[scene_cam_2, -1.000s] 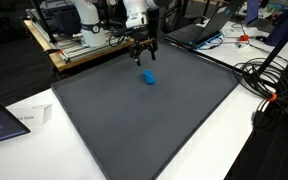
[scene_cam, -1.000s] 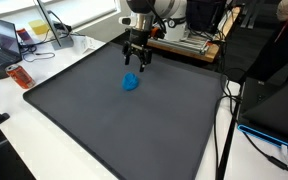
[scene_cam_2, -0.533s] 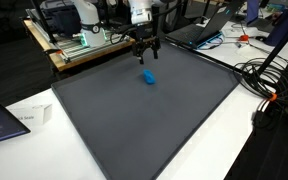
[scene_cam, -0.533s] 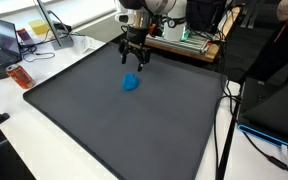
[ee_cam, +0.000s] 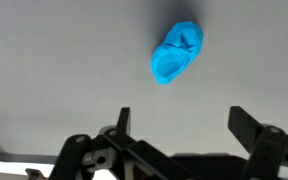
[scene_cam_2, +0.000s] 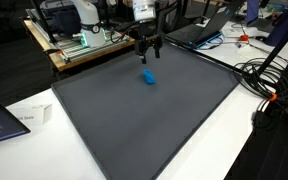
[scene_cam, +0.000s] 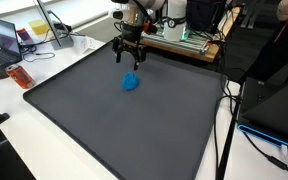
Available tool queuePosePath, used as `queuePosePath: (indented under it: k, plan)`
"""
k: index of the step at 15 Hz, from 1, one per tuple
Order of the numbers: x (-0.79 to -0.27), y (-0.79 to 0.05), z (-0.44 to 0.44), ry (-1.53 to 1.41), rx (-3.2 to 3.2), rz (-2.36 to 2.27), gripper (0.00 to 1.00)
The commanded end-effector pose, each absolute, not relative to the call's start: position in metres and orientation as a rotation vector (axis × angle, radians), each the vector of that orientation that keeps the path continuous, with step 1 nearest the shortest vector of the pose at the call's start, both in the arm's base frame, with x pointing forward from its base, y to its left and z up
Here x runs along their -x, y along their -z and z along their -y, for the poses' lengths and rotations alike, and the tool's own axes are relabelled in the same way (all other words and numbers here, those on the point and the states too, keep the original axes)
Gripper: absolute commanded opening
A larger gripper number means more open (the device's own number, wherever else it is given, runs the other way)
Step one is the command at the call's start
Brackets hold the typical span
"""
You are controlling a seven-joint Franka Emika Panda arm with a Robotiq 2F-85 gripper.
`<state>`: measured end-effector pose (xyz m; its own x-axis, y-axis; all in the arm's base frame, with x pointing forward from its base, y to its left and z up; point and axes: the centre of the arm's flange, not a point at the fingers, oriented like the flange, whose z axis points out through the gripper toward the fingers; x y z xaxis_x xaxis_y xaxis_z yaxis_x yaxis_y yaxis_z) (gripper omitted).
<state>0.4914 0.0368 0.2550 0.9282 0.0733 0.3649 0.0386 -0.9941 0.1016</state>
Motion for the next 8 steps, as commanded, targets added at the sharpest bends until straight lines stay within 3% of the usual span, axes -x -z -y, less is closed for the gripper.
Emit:
queuePosePath:
  k: [1, 8]
  plan:
    - [-0.509, -0.257, -0.033, -0.520, -3.010, -0.103, 1.00]
    - [-0.516, -0.236, -0.034, -0.447, -3.035, -0.102, 1.00]
